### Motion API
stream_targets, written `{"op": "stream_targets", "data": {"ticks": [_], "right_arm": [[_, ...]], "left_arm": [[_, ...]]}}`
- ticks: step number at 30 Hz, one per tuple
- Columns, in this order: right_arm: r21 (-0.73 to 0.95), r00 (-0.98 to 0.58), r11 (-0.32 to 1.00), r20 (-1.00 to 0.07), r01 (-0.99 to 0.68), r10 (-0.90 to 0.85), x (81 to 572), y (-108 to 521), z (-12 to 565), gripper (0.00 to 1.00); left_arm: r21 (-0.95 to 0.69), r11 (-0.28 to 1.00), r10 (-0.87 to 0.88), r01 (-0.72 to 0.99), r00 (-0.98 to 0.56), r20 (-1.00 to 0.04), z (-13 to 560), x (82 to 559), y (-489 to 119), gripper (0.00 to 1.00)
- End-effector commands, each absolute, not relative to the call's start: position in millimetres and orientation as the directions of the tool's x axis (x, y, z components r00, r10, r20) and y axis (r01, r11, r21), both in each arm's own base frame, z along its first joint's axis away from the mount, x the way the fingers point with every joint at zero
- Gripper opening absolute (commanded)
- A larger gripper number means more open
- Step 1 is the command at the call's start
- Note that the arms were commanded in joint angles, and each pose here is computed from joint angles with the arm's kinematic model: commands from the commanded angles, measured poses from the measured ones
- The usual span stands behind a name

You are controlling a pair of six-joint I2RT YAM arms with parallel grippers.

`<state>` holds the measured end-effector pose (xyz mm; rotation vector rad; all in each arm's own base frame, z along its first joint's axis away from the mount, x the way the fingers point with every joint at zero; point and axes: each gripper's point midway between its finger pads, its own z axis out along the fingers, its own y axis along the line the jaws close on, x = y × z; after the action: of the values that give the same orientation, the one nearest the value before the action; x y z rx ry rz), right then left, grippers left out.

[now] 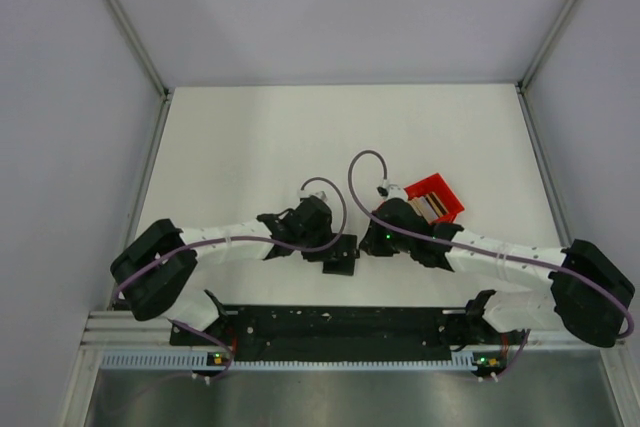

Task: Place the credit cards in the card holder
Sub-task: Close the card holder at the center of the board.

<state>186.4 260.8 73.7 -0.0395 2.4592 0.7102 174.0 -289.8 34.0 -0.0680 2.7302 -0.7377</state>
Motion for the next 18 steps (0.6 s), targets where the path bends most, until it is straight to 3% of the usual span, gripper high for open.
{"op": "stream_targets", "data": {"ticks": [1, 4, 10, 18], "right_arm": [[0.538, -0.852, 0.82, -0.507, -0.192, 0.133, 187.0, 279.7, 74.2, 0.0], [0.557, -0.854, 0.808, -0.5, -0.189, 0.145, 185.1, 282.7, 72.4, 0.0], [0.545, -0.865, 0.818, -0.485, -0.184, 0.129, 184.2, 283.2, 65.0, 0.0], [0.557, -0.876, 0.806, -0.469, -0.199, 0.108, 174.9, 293.8, 61.4, 0.0]], "left_arm": [[-0.439, 0.897, -0.104, 0.044, -0.946, -0.308, 32.5, 174.4, -277.5, 0.22], [-0.44, 0.896, -0.096, 0.059, -0.942, -0.322, 38.6, 176.0, -277.7, 0.24], [-0.433, 0.894, -0.09, 0.11, -0.905, -0.416, 66.3, 190.2, -276.5, 0.38], [-0.379, 0.919, -0.084, 0.107, -0.887, -0.455, 68.1, 192.0, -259.4, 0.4]]}}
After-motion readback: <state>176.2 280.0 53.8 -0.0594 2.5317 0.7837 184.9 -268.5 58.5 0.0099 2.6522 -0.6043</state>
